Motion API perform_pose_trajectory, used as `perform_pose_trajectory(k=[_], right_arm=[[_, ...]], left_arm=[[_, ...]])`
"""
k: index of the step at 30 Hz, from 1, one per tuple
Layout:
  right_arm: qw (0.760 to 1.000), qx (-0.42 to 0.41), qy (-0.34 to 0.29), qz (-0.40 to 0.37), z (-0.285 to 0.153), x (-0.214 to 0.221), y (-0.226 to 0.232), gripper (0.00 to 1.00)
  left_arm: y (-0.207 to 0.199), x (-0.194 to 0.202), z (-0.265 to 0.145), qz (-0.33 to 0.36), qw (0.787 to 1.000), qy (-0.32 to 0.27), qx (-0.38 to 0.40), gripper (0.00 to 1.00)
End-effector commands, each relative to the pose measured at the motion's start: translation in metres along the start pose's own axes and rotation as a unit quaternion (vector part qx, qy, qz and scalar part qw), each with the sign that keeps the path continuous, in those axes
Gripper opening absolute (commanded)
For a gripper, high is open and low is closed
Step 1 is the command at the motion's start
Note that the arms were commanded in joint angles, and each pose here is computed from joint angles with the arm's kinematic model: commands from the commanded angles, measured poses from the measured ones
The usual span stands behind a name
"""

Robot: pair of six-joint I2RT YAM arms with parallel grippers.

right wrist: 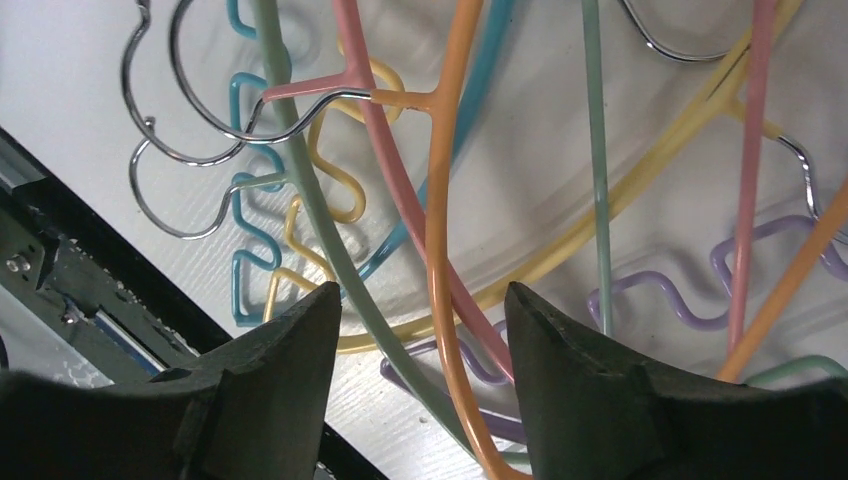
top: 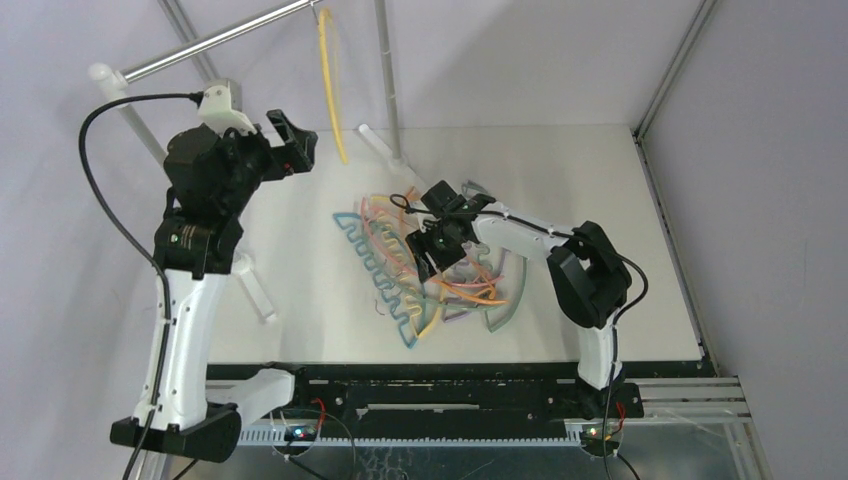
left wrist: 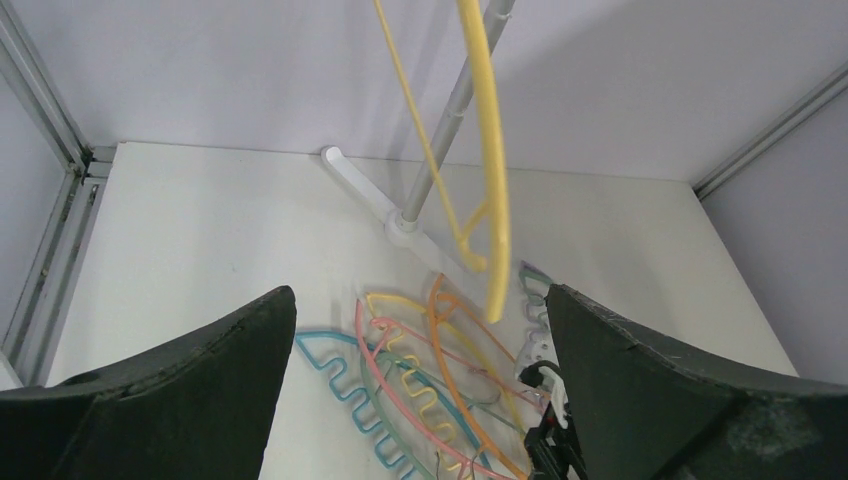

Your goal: Organize the hangers

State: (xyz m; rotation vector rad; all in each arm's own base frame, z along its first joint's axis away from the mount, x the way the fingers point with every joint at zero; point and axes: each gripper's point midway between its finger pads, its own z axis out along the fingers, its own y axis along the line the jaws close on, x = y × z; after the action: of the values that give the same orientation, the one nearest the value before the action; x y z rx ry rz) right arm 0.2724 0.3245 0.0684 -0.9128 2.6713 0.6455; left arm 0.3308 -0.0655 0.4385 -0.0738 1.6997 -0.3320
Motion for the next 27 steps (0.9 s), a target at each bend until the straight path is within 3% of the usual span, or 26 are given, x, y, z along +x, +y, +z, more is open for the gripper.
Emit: perform_pose_trajectory(k=[1,12,16,18,20,21,27], right_arm=[[0.999,-0.005,-0.023,-0.021,0.005,-0.017,0.006,0.68],[0.999,-0.015,-0.030,-0.010,0.026,-0.047,0.004,0.61],[0.999,-0.020,-0.028,0.000,0.029,-0.051,0.001,0.44],[0.999,-0.022,-0.031,0.004,0.027,-0.052,0.000,0.29],[0.999,-0.025,-0.039,0.006,0.022,-0.054,-0.001,0.06],[0.999,-0.029,-0.044,0.008,0.019,-0.055,0.000,0.00],[0.993,-0.072,-0.082,0.040,-0.013,-0.069,0.012,0.00]], left_arm=[[0.002,-0.001,-0.013,0.002,1.000,-0.010,-0.003,1.00],[0.009,0.013,-0.025,0.000,1.000,-0.004,-0.014,0.99],[0.012,0.016,-0.029,0.003,1.000,-0.002,-0.019,1.00],[0.014,0.016,-0.031,0.005,1.000,-0.002,-0.022,0.99],[0.014,0.016,-0.032,0.006,1.000,-0.002,-0.023,0.99],[0.014,0.016,-0.032,0.006,1.000,-0.001,-0.022,0.99],[0.008,0.016,-0.036,0.001,1.000,-0.001,-0.007,0.99]])
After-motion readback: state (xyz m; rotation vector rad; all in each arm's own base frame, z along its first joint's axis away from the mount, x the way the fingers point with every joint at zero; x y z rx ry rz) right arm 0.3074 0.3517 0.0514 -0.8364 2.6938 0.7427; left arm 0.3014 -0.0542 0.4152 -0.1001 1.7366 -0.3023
